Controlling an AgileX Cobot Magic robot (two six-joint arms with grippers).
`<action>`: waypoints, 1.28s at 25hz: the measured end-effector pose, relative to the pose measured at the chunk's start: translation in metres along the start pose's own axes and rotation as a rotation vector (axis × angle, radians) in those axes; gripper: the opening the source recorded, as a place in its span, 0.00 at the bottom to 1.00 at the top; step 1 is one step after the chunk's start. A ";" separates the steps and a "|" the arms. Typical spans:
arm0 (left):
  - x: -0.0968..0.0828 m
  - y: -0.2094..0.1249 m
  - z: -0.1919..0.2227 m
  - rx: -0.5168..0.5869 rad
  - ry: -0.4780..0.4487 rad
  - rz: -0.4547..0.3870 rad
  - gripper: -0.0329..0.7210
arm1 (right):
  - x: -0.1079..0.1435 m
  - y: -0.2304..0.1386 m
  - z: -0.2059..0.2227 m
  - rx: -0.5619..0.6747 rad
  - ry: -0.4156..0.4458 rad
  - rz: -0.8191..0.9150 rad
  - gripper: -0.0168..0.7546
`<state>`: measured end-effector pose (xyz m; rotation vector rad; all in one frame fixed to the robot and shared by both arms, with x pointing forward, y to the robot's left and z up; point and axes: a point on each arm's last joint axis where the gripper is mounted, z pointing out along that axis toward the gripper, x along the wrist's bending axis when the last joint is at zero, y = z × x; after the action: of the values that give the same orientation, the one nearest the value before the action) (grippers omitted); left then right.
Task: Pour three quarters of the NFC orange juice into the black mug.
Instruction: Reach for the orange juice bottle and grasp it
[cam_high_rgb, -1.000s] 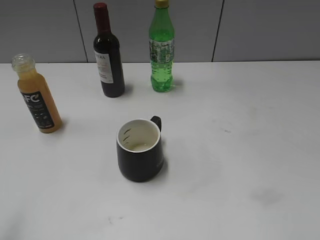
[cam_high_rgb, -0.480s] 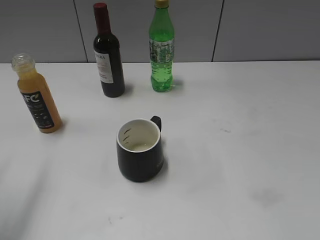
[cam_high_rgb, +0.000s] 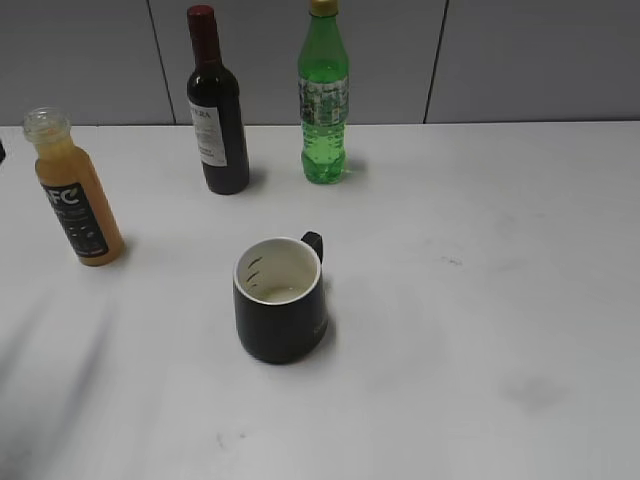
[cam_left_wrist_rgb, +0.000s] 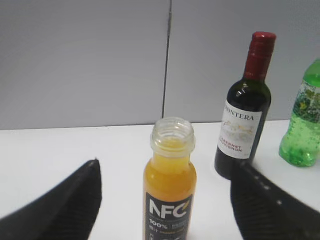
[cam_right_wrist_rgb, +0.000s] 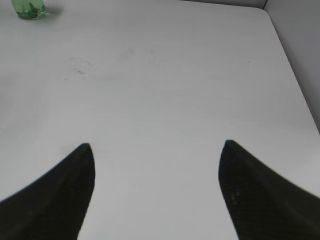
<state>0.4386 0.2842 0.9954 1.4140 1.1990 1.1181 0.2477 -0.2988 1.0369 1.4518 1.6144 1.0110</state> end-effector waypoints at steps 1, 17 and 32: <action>-0.001 -0.006 0.002 0.004 -0.002 -0.001 0.86 | 0.000 0.000 0.000 0.000 0.000 0.000 0.78; -0.010 -0.082 0.048 0.121 -0.059 0.004 0.91 | 0.000 0.000 0.000 0.000 0.000 0.000 0.78; -0.010 -0.108 0.105 0.121 -0.056 0.000 0.92 | 0.000 0.000 0.000 0.000 0.000 0.000 0.78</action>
<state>0.5265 0.2729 0.8729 1.5270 1.2442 1.0141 0.2477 -0.2988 1.0369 1.4518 1.6144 1.0110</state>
